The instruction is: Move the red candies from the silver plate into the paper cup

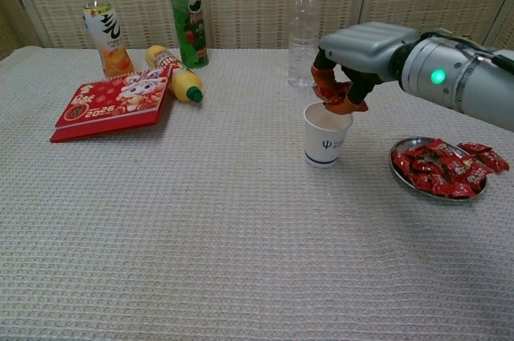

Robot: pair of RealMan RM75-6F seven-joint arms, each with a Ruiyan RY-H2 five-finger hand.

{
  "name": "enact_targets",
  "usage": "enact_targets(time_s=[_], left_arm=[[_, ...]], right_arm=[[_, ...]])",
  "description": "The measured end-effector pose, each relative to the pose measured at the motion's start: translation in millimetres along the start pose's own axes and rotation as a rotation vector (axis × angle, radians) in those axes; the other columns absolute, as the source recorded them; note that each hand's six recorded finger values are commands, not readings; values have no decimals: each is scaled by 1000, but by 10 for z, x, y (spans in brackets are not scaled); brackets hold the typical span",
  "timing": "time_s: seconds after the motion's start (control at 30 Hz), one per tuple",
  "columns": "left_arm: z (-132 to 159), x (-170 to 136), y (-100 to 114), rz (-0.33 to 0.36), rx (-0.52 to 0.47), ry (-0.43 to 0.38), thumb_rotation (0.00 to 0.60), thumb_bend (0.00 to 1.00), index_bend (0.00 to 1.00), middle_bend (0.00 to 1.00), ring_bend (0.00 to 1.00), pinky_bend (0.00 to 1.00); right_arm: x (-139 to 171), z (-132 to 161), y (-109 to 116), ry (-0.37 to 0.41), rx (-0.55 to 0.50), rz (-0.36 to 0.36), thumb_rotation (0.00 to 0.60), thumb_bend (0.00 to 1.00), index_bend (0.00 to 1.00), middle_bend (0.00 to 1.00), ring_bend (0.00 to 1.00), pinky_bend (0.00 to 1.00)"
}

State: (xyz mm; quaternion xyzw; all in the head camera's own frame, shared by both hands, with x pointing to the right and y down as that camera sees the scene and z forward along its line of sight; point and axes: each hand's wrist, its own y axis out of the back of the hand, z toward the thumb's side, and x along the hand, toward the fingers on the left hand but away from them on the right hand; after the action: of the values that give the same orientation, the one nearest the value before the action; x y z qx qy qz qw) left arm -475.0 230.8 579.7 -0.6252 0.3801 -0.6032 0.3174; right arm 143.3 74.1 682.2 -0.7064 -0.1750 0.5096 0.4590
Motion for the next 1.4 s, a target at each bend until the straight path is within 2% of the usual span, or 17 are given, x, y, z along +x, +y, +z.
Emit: enact_targets(time_s=[0.83, 1.4], left_arm=[[-10, -1, 9, -4, -15, -6, 600, 448, 0, 0, 87, 327], [-13, -6, 15, -3, -18, -7, 600, 448, 0, 0, 89, 327]], right_arm=[[-47, 79, -94, 15, 35, 3, 600, 377, 631, 641, 763, 1000], [-72, 78, -118, 14, -9, 0, 600, 377, 511, 642, 759, 1000]])
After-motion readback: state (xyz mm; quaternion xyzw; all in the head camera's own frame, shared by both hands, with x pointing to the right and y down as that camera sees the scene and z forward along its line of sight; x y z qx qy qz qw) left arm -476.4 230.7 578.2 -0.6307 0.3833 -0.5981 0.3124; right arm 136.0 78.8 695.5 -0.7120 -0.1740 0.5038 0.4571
